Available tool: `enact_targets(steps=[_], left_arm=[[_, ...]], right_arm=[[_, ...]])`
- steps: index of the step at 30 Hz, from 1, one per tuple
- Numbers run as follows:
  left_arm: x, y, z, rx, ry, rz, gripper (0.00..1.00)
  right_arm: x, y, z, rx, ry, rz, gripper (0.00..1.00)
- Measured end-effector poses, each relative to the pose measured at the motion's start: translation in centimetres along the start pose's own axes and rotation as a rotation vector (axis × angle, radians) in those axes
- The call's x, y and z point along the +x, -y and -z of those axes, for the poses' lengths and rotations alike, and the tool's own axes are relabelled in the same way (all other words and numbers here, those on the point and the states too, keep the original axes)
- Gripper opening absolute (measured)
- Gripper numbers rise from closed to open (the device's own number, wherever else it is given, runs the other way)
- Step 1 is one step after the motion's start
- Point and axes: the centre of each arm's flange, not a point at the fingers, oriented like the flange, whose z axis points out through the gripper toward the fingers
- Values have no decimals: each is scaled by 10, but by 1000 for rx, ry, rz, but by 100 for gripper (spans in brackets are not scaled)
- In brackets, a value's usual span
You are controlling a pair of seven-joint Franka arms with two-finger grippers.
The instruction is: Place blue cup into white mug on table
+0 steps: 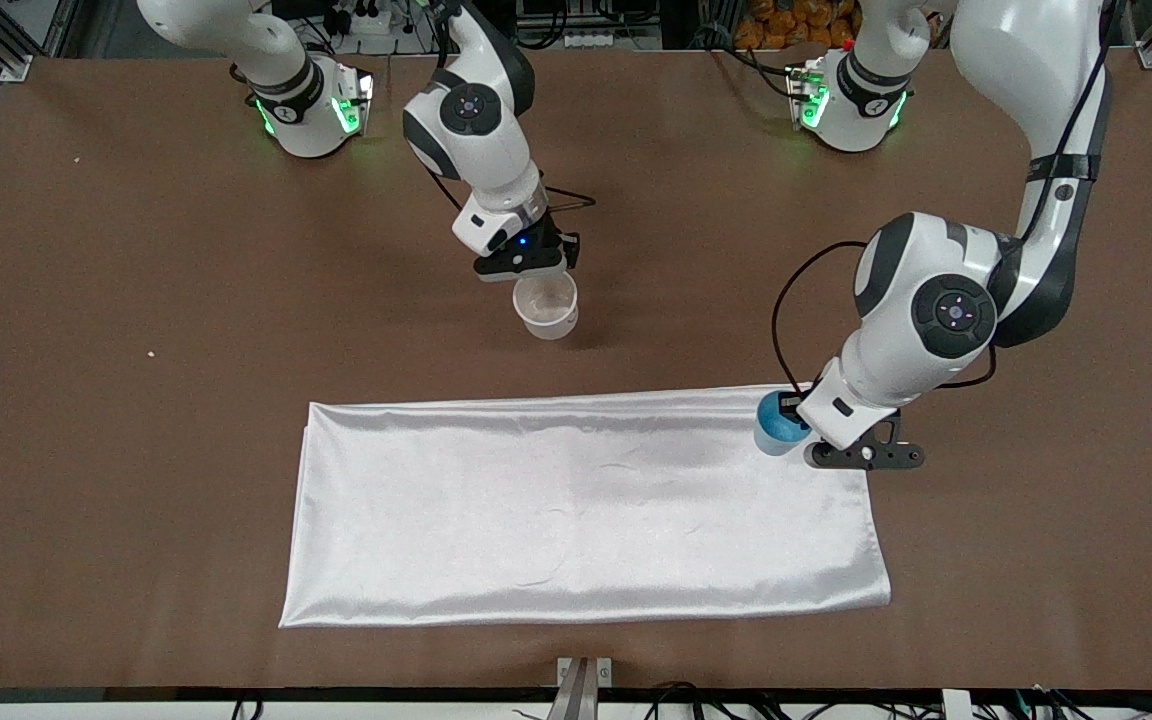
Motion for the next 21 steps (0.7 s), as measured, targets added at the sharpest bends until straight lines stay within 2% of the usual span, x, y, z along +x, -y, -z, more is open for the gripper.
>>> enact_targets(steps=[7, 21], left_arm=[[-5, -22, -6, 33, -12, -28, 4], [-6, -41, -18, 37, -7, -24, 4]], right_arm=[[-21, 10, -13, -3, 11, -3, 7], [-25, 1, -65, 7, -8, -14, 7]])
